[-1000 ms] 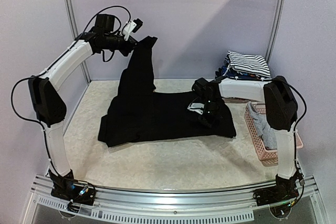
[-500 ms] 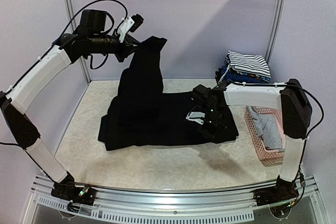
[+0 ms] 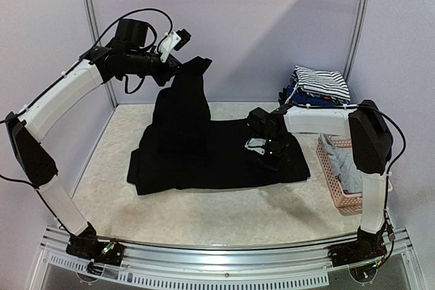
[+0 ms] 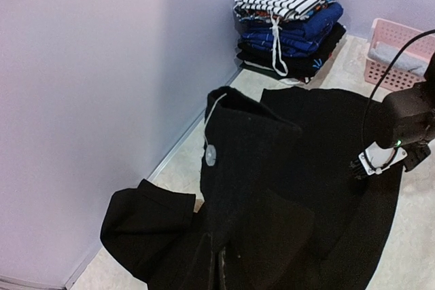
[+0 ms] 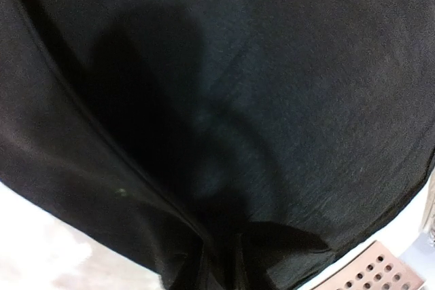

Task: Fold and stack the mixed laundry pile
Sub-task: Fold the flattened shirt at the center of the board.

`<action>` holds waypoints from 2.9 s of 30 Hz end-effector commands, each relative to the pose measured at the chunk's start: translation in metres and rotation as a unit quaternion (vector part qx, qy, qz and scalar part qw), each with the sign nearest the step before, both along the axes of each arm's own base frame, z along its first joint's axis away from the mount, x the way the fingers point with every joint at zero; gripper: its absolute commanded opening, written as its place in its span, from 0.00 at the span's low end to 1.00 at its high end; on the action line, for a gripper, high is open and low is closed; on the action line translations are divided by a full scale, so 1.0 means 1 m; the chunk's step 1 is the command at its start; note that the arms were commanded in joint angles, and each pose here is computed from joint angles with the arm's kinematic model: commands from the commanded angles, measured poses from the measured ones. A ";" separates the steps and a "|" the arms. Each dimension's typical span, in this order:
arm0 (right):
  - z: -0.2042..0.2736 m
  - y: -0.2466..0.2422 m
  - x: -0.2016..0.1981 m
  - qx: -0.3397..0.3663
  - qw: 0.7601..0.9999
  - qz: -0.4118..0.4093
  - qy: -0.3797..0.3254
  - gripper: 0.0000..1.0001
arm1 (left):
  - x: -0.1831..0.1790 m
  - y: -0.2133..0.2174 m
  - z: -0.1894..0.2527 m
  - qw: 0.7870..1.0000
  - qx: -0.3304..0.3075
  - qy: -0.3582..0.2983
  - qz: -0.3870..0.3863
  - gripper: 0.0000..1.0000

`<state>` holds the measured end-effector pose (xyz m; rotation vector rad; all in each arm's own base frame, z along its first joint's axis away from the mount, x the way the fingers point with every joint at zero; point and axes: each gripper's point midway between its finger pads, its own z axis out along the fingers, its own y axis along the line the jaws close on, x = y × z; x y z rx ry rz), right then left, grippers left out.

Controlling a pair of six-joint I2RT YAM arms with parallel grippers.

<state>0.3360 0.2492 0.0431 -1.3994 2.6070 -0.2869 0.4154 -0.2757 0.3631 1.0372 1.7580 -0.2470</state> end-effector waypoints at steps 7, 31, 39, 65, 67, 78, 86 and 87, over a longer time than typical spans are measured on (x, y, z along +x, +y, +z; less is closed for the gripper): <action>0.028 -0.009 0.039 0.030 0.993 -0.063 -0.092 0.62 | 0.041 0.007 -0.020 0.998 -0.007 0.015 0.056 0.00; 0.039 -0.053 0.006 0.192 0.924 -0.303 -0.135 0.59 | 0.023 -0.035 0.001 0.990 -0.120 0.065 0.044 0.00; 0.021 -0.086 -0.007 0.220 0.888 -0.388 -0.113 0.55 | 0.010 -0.057 -0.022 0.988 -0.120 0.093 0.037 0.00; 0.006 -0.122 0.008 0.106 0.887 -0.423 -0.150 0.50 | -0.023 -0.079 -0.046 0.985 -0.122 0.120 0.022 0.00; 0.021 -0.107 0.013 0.159 0.886 -0.408 -0.149 0.52 | -0.027 -0.083 -0.044 0.983 -0.133 0.126 0.022 0.00; 0.156 -0.046 0.012 0.458 0.810 -0.320 -0.177 0.62 | -0.024 -0.114 -0.078 0.969 -0.174 0.163 0.061 0.01; 0.155 -0.038 -0.004 0.515 0.781 -0.321 -0.148 0.63 | -0.027 -0.153 -0.119 0.957 -0.202 0.189 0.081 0.01; 0.152 -0.039 -0.006 0.513 0.781 -0.324 -0.148 0.63 | -0.030 -0.160 -0.125 0.957 -0.202 0.193 0.079 0.01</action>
